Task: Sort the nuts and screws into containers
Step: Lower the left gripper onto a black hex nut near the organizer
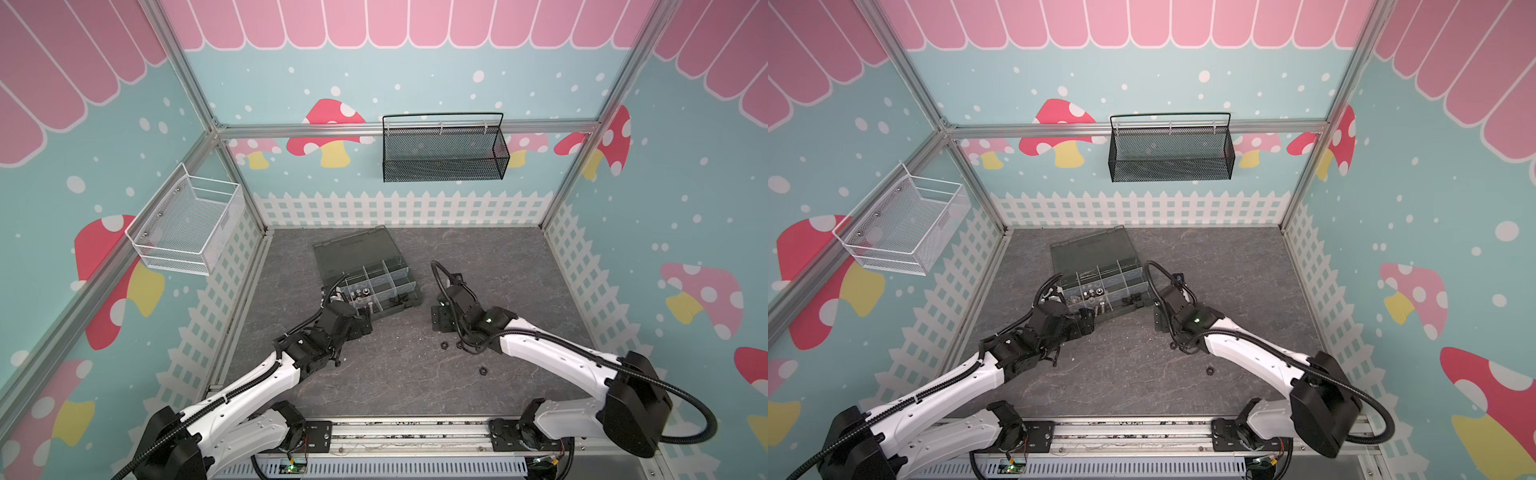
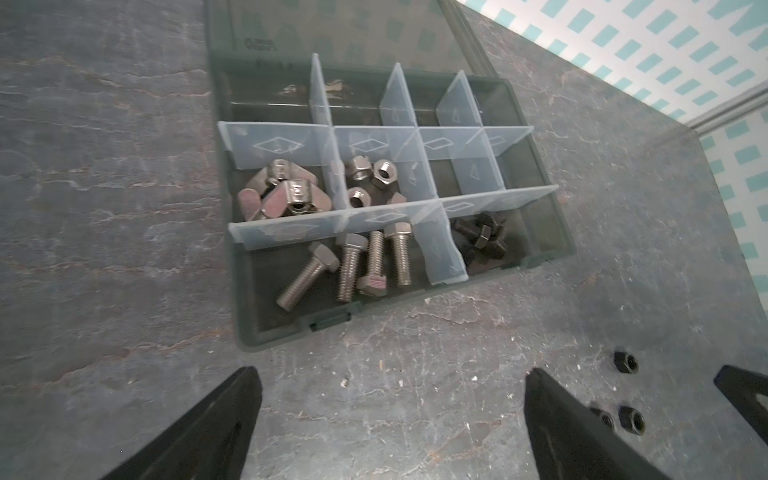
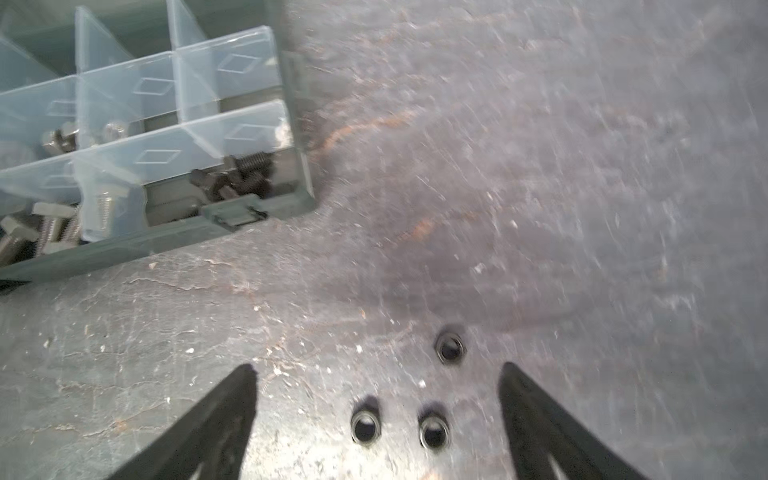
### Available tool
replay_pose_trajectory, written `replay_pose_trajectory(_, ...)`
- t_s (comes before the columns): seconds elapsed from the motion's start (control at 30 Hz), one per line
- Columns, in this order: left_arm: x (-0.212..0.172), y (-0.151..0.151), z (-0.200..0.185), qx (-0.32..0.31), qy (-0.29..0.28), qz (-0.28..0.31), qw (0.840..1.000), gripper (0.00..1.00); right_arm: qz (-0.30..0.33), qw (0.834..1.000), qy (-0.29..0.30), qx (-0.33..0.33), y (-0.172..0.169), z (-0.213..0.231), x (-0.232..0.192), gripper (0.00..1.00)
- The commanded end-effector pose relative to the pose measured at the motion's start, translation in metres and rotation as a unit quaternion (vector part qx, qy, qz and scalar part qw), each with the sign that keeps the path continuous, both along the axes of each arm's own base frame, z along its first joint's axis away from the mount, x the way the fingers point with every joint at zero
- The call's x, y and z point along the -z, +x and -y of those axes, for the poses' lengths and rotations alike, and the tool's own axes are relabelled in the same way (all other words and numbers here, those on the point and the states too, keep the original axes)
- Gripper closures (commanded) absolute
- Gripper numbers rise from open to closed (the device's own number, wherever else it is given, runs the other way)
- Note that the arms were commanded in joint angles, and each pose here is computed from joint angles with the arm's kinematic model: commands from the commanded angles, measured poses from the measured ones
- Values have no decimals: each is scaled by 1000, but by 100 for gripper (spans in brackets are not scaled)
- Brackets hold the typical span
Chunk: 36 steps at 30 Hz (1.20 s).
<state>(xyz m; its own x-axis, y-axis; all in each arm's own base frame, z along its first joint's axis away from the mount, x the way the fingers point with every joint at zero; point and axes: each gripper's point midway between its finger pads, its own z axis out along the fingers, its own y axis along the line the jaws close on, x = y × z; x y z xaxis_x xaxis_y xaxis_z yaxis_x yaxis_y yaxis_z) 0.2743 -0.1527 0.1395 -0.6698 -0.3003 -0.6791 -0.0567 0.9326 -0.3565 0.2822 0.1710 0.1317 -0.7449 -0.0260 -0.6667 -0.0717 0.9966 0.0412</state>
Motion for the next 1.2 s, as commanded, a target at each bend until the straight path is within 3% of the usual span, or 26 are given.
replay_pose_trajectory(0.0,-16,8,22,29,8,32,999,2,-2,997,22,76,-13,36,7,2)
replay_pose_trajectory(0.2,-11,6,79,119,15,34,992,3,0,990,52,130,-27,83,13,2)
replay_pose_trajectory(0.43,6,4,141,222,73,25,972,7,-5,982,17,186,-32,120,17,2)
replay_pose_trajectory(0.7,33,3,192,316,147,-6,937,16,-60,975,16,214,-31,139,46,2)
replay_pose_trajectory(0.97,64,-22,240,402,154,-57,901,25,-77,972,21,222,-32,149,58,2)
replay_pose_trajectory(1.17,87,-33,259,427,182,-96,880,32,-89,967,8,237,-37,161,67,2)
